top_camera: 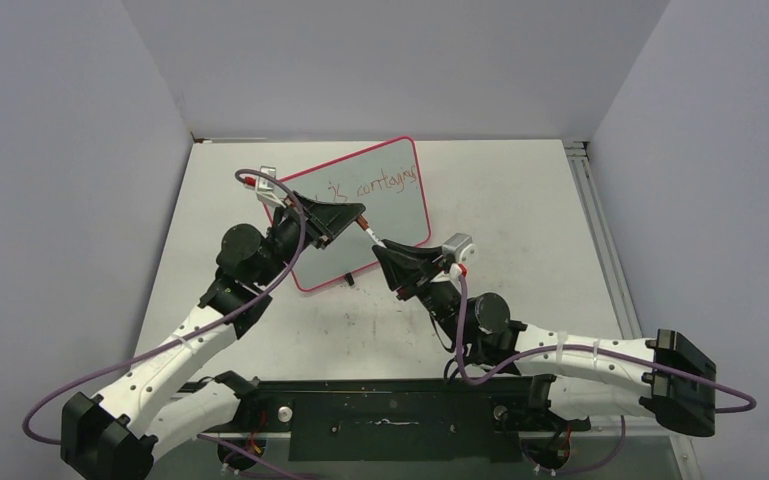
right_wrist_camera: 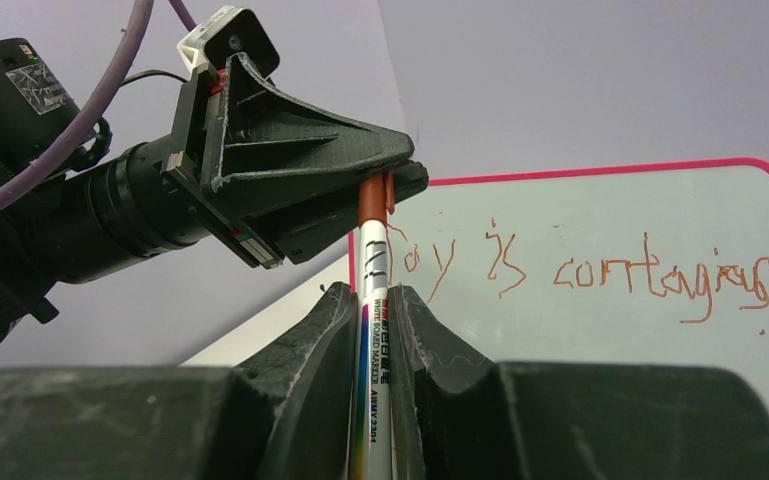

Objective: Write a sentence on the whiteboard
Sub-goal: Close the whiteboard marker at the center of the board.

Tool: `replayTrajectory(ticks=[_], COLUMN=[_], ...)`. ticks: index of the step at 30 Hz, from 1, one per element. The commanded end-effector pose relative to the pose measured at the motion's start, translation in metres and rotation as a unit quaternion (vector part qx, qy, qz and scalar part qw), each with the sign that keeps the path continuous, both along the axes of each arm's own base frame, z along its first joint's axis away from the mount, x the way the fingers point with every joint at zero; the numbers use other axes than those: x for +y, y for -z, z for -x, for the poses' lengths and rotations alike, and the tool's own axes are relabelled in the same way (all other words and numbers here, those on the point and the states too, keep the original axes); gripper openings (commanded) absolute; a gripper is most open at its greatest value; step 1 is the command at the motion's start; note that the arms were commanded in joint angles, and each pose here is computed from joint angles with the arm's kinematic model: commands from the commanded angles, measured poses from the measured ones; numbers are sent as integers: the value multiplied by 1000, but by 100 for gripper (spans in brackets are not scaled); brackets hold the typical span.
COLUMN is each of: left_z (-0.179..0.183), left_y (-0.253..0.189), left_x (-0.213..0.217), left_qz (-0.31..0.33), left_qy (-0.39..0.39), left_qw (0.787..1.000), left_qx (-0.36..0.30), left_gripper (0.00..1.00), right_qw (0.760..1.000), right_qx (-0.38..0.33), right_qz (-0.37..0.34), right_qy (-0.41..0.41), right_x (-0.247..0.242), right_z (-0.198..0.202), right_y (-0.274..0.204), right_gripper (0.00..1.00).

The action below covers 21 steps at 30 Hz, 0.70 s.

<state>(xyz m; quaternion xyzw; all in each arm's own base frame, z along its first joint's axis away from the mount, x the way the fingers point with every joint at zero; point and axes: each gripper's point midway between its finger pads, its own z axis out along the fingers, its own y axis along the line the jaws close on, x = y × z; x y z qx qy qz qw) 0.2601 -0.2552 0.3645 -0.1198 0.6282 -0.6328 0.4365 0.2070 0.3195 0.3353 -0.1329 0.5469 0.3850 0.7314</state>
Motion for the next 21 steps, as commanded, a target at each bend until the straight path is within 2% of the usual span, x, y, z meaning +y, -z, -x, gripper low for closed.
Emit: replayTrajectory(ticks=[1, 21], left_z=[36, 67], left_y=[-1, 19], left_x=[-18, -34], left_qz=[-9, -43], left_qy=[79, 131], left_qw=[997, 990], left_qx=[-22, -18], left_gripper=[0, 0], right_qw=[999, 998], right_qx=[-26, -32], right_qz=[-47, -57], right_qy=[-5, -18], right_x=[2, 8], right_z=[0, -1], right_y=[-39, -47], right_gripper=[5, 5])
